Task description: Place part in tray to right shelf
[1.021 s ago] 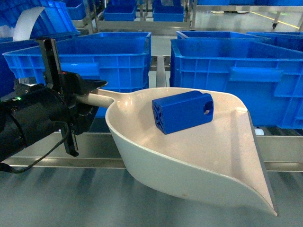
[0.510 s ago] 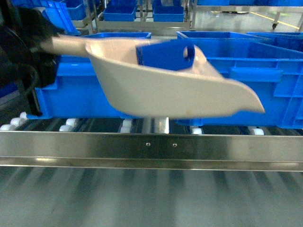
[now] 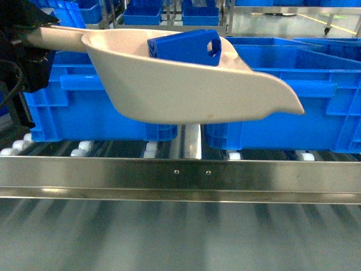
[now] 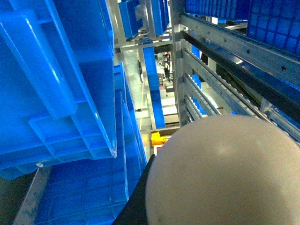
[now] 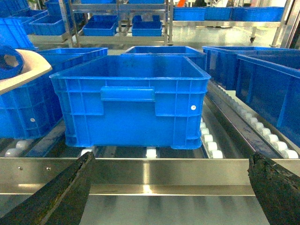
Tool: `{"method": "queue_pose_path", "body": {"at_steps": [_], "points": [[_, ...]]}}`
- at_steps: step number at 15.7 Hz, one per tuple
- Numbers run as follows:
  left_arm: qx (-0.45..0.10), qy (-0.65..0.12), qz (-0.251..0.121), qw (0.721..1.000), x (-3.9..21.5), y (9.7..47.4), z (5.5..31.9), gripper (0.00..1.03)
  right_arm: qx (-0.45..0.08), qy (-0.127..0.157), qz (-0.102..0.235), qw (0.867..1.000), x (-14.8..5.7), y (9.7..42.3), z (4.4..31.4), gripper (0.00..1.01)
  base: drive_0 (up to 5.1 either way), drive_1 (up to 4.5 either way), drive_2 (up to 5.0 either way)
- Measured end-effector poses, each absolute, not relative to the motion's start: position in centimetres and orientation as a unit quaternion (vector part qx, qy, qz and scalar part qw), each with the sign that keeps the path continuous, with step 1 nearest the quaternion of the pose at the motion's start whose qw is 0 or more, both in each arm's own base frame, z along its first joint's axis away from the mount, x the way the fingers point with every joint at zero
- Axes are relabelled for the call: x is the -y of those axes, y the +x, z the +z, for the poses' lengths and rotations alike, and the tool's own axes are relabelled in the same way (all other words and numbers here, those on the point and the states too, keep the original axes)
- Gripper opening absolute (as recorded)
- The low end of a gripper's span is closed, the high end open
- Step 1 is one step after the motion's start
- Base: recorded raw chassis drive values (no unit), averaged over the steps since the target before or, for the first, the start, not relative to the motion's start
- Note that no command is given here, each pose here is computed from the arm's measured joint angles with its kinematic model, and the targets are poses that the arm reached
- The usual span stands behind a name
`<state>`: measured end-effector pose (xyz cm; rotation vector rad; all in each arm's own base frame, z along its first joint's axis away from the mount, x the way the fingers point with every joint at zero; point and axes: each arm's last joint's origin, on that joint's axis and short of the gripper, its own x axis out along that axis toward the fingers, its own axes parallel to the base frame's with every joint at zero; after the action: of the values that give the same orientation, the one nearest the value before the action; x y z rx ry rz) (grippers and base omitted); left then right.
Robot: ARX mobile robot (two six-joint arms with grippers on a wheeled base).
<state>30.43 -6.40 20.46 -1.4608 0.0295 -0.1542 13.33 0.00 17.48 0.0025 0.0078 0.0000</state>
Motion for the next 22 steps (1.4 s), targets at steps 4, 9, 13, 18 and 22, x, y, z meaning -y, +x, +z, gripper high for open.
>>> {"method": "queue_pose_path", "body": {"at_steps": [4, 9, 13, 18, 22], "points": [[0.006, -0.658, -0.053, 0.751, 4.7, 32.7, 23.0, 0.14, -0.004, 0.001, 0.0, 1.0, 0.0, 13.3, 17.5, 0.98, 0.0, 0.0, 0.0], [-0.003, -0.622, 0.022, 0.783, 3.2, 40.8, 25.1, 0.14, -0.004, 0.001, 0.0, 1.0, 0.0, 13.3, 17.5, 0.98, 0.0, 0.0, 0.0], [0.017, -0.537, 0.15, 0.83, 1.9, 45.7, 29.0, 0.14, -0.004, 0.001, 0.0, 1.0, 0.0, 13.3, 17.5, 0.98, 0.0, 0.0, 0.0], [0.08, -0.385, 0.179, 0.902, 2.6, 45.8, 31.9, 0.14, -0.004, 0.001, 0.0, 1.0, 0.0, 13.3, 17.5, 0.98, 0.0, 0.0, 0.0], [0.075, -0.39, 0.147, 0.906, 2.7, 45.7, 32.0, 0.14, -0.004, 0.001, 0.0, 1.0, 0.0, 13.3, 17.5, 0.98, 0.0, 0.0, 0.0]]}}
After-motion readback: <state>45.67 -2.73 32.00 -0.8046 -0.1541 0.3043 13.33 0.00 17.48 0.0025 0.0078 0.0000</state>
